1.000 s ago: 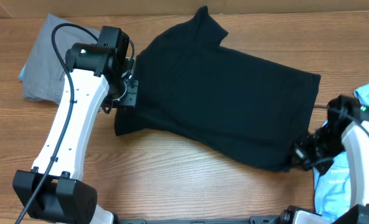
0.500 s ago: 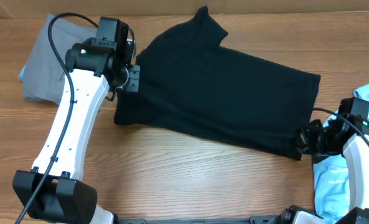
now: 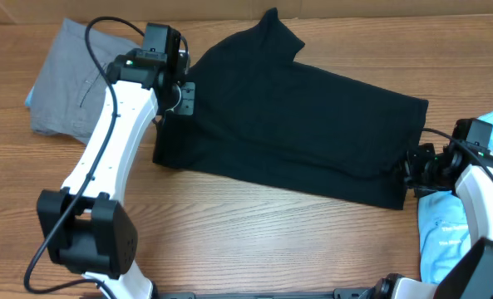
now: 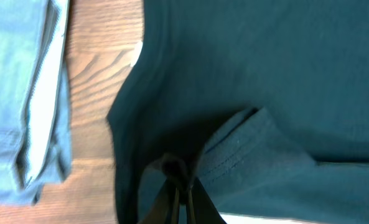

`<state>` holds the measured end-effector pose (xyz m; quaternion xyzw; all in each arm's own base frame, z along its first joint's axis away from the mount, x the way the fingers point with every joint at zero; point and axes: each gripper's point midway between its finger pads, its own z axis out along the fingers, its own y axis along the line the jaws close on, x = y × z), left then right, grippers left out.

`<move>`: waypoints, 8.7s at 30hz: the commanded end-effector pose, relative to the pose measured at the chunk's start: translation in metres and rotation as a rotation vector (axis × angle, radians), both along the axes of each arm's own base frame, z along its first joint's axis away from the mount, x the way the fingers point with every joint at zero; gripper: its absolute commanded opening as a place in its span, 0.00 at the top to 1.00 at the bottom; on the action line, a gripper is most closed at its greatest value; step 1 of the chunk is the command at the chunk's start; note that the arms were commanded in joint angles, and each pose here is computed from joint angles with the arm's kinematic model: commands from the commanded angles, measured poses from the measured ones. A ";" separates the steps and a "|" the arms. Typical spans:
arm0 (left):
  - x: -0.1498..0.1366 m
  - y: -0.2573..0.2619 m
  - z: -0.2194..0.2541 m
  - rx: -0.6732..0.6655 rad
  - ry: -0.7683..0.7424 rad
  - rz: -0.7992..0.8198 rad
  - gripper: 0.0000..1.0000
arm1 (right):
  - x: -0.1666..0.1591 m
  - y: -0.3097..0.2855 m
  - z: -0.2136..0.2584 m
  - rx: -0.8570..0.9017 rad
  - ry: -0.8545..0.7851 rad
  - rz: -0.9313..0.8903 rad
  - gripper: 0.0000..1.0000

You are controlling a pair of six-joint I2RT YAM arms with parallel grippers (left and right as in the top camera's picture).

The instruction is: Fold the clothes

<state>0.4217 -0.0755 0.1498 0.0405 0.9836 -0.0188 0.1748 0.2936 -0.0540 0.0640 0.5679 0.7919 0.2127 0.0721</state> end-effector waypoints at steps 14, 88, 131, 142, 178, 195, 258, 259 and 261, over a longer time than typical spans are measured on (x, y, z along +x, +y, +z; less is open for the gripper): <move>0.020 -0.012 -0.011 -0.034 -0.041 -0.081 0.75 | 0.011 -0.009 -0.014 -0.140 -0.057 0.231 0.31; 0.008 -0.072 -0.129 -0.238 0.228 -0.220 0.00 | 0.042 -0.047 0.002 -0.150 -0.126 0.108 0.96; -0.074 -0.013 -0.117 -0.236 0.518 -0.018 0.56 | 0.038 -0.045 0.000 -0.135 -0.109 0.109 0.96; -0.047 -0.019 -0.086 -0.297 0.408 -0.019 0.96 | 0.037 -0.044 0.000 -0.133 -0.105 0.109 0.96; -0.023 -0.091 -0.111 -0.468 0.234 -0.196 0.96 | 0.034 -0.043 -0.001 -0.126 -0.091 0.110 0.96; -0.047 -0.011 -0.107 -0.080 0.387 0.069 0.57 | 0.032 -0.042 -0.002 -0.128 -0.089 0.126 0.95; -0.007 0.017 -0.150 -0.084 0.340 0.150 0.46 | 0.029 -0.041 -0.003 -0.128 -0.076 0.133 0.95; -0.008 0.017 -0.151 -0.083 0.341 0.150 0.46 | 0.029 -0.041 -0.003 -0.128 -0.076 0.133 0.95; -0.010 0.018 -0.152 -0.078 0.346 0.152 0.47 | 0.029 -0.041 -0.003 -0.128 -0.076 0.133 0.95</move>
